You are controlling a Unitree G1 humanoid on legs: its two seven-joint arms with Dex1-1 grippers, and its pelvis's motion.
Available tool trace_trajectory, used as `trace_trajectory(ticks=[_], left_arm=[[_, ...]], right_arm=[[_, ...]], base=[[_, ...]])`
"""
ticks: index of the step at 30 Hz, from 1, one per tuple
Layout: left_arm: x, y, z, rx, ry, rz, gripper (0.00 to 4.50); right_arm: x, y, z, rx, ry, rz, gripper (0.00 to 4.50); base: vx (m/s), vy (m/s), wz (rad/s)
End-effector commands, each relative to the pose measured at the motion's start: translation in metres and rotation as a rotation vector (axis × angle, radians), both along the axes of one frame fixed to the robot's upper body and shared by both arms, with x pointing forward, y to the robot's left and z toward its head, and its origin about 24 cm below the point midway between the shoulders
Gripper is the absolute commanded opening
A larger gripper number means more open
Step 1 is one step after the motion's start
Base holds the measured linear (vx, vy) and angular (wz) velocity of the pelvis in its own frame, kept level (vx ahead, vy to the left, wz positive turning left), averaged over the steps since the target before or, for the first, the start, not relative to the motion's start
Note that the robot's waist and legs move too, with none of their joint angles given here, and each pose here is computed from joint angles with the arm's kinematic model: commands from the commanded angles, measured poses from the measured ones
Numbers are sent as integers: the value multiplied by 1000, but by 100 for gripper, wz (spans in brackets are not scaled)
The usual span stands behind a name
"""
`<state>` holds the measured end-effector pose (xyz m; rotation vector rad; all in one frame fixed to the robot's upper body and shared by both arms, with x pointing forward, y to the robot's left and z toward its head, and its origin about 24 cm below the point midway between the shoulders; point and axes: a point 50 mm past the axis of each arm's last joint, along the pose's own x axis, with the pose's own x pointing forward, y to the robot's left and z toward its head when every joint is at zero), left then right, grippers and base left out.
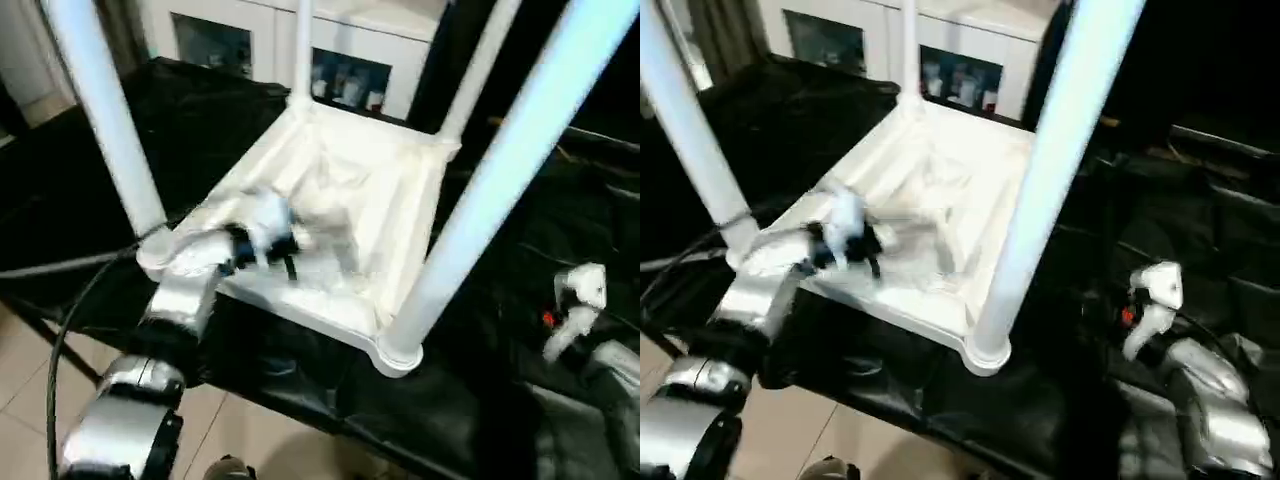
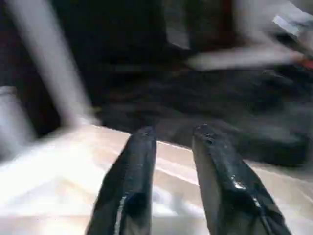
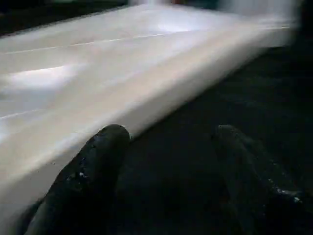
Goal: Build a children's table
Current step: Rotate leg to tighten, then flip table
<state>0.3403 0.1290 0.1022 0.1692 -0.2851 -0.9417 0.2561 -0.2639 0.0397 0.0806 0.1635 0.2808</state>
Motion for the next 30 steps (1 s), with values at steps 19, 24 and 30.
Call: trace_trajectory(ticks=[19, 24, 30], left_arm=[[-69, 29, -53, -165, 177, 709, 264], [-78, 29, -55, -140, 190, 710, 264], [-85, 31, -52, -143, 183, 711, 264]], right_arm=[[-44, 56, -7, -101, -23, -282, 413], [-49, 73, -14, -108, 1, -252, 413], [-55, 80, -17, -79, 39, -217, 413]], base=[[0, 0, 0], [0, 0, 0], [-8, 59, -24]])
